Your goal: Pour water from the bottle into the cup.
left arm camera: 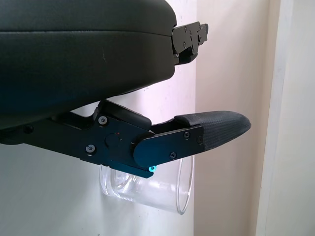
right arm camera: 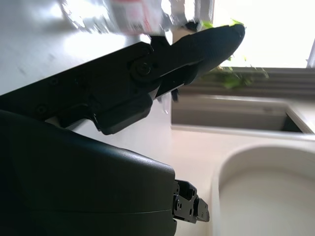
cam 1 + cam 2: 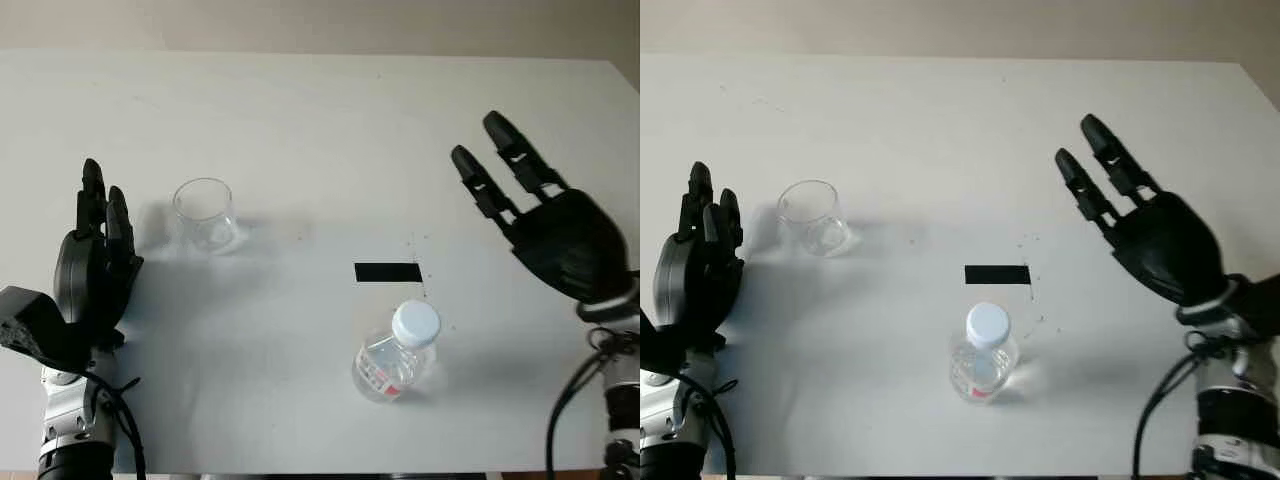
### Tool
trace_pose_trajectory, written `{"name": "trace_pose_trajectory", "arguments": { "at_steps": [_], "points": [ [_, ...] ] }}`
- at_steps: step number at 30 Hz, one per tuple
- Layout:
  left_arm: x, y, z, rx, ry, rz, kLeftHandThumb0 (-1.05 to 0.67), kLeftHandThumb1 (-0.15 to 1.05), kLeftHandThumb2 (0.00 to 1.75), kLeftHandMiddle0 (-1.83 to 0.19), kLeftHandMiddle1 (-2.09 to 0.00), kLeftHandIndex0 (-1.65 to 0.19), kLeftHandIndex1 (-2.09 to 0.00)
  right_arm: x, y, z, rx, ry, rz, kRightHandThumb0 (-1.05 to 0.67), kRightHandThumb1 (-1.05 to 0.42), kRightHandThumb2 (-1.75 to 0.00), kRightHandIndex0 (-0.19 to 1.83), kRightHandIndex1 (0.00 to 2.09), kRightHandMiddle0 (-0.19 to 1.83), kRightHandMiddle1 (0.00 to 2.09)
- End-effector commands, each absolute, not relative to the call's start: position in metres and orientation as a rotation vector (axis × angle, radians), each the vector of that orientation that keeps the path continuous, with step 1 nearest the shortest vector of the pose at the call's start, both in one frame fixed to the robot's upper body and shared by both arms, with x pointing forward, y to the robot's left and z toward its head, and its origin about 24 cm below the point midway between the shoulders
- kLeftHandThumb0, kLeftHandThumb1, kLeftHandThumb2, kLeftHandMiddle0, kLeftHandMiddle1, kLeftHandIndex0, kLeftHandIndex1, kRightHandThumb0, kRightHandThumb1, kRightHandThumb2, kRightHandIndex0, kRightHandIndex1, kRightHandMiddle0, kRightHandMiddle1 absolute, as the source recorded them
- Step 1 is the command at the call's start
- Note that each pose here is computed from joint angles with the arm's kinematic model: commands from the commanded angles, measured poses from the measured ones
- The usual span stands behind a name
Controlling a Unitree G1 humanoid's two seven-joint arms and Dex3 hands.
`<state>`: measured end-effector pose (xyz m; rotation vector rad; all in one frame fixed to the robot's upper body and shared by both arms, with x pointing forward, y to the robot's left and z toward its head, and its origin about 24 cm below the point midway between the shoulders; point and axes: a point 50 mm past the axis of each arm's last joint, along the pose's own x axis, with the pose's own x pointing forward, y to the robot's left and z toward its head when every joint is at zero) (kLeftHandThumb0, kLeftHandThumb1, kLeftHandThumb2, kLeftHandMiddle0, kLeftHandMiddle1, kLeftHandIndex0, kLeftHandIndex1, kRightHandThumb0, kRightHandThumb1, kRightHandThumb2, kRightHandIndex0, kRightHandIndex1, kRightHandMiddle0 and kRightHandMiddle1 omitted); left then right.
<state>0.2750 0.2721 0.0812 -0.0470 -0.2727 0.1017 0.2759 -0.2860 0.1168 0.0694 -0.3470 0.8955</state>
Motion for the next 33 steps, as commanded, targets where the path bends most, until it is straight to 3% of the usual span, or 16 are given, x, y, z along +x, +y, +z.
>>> {"name": "trace_pose_trajectory", "arguments": {
  "at_steps": [1,12,19,24,33],
  "points": [
    [0.273,0.274,0.079,-0.049,-0.264,0.105,-0.79,1.05,0.62,0.19,0.00,0.19,0.00,0.270,-0.287,0.113,-0.006,-0.327,0.937,-0.93,-1.01,-0.07,-0.19,0.00,-0.17,0.05],
    [0.272,0.277,0.080,-0.069,-0.272,0.108,-0.79,1.05,0.58,0.19,-0.04,0.19,-0.01,0.242,-0.255,0.104,-0.270,-0.225,0.975,-1.02,-1.02,-0.08,-0.19,0.01,-0.18,0.05],
    [0.274,0.278,0.082,-0.080,-0.282,0.116,-0.77,1.05,0.61,0.17,-0.05,0.19,-0.02,0.227,-0.220,0.093,-0.309,-0.181,0.727,-0.75,-0.90,-0.04,-0.19,0.00,-0.19,0.02],
    [0.275,0.280,0.082,-0.079,-0.282,0.110,-0.76,1.05,0.62,0.18,-0.05,0.19,-0.03,0.219,-0.201,0.086,-0.348,-0.246,0.636,-0.84,-0.93,-0.06,-0.19,0.00,-0.19,0.00],
    [0.278,0.281,0.085,-0.056,-0.299,0.103,-0.77,1.05,0.60,0.19,-0.05,0.18,-0.04,0.220,-0.191,0.078,-0.322,-0.320,0.712,-0.85,-0.97,-0.06,-0.19,0.00,-0.19,0.00]
  ]
}}
